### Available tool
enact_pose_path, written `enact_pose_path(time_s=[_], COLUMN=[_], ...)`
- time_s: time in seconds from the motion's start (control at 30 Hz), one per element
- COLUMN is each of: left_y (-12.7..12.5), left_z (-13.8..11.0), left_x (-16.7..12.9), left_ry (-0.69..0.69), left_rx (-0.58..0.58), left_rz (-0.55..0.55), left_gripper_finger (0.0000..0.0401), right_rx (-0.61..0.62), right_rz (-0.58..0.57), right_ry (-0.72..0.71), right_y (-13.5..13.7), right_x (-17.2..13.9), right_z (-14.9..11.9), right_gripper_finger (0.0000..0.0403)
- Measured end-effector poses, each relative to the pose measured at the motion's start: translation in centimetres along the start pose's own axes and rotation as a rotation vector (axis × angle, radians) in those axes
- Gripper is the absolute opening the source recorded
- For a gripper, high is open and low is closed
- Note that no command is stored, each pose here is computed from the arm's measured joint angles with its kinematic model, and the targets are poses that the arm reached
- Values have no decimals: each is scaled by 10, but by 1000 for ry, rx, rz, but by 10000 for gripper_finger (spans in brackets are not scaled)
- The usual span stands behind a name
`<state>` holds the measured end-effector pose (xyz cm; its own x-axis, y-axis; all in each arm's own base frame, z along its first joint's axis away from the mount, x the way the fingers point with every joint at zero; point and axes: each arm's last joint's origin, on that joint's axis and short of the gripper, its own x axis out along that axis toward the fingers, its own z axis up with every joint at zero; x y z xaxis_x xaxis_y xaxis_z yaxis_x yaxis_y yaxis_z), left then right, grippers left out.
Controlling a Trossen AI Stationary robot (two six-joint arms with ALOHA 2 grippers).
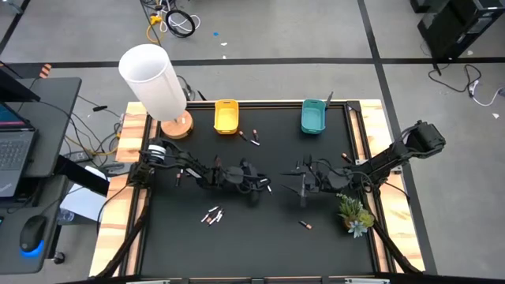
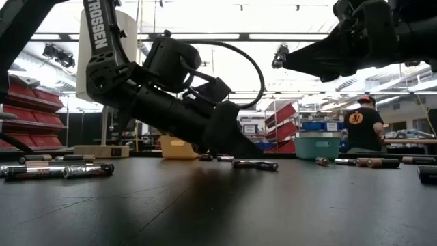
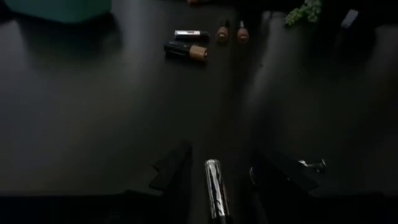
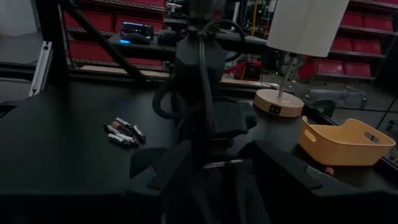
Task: Sort batteries
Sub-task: Put the silver battery into the yellow bin
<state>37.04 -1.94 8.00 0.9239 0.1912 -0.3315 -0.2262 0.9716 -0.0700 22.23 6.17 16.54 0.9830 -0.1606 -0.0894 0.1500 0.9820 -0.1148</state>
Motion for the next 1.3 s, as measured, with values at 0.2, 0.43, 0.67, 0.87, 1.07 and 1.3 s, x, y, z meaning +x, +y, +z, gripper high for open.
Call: enact_pose_path(time_s=[0.2, 0.43, 0.67, 0.87, 1.07, 1.3], left_y=[2, 2, 3, 3, 3, 2], left_z=[-6, -8, -11, -13, -8, 26], left_x=[0, 0, 0, 1, -1, -22], left_ry=[69, 94, 149, 206, 209, 219], left_rx=[19, 3, -5, 6, 8, 82], left_rz=[23, 25, 40, 50, 32, -2], left_gripper_finger=[167, 159, 107, 27, 27, 27], right_rx=[-2, -3, -3, 9, 51, 89], right_rz=[2, 2, 2, -39, -108, -254], right_ry=[-1, -1, -1, 2, 3, -36], right_y=[0, 0, 0, -1, -3, -8], right_x=[0, 0, 0, 0, 0, -6], right_z=[0, 0, 0, 0, 0, 10], right_gripper_finger=[178, 178, 178, 178, 178, 178])
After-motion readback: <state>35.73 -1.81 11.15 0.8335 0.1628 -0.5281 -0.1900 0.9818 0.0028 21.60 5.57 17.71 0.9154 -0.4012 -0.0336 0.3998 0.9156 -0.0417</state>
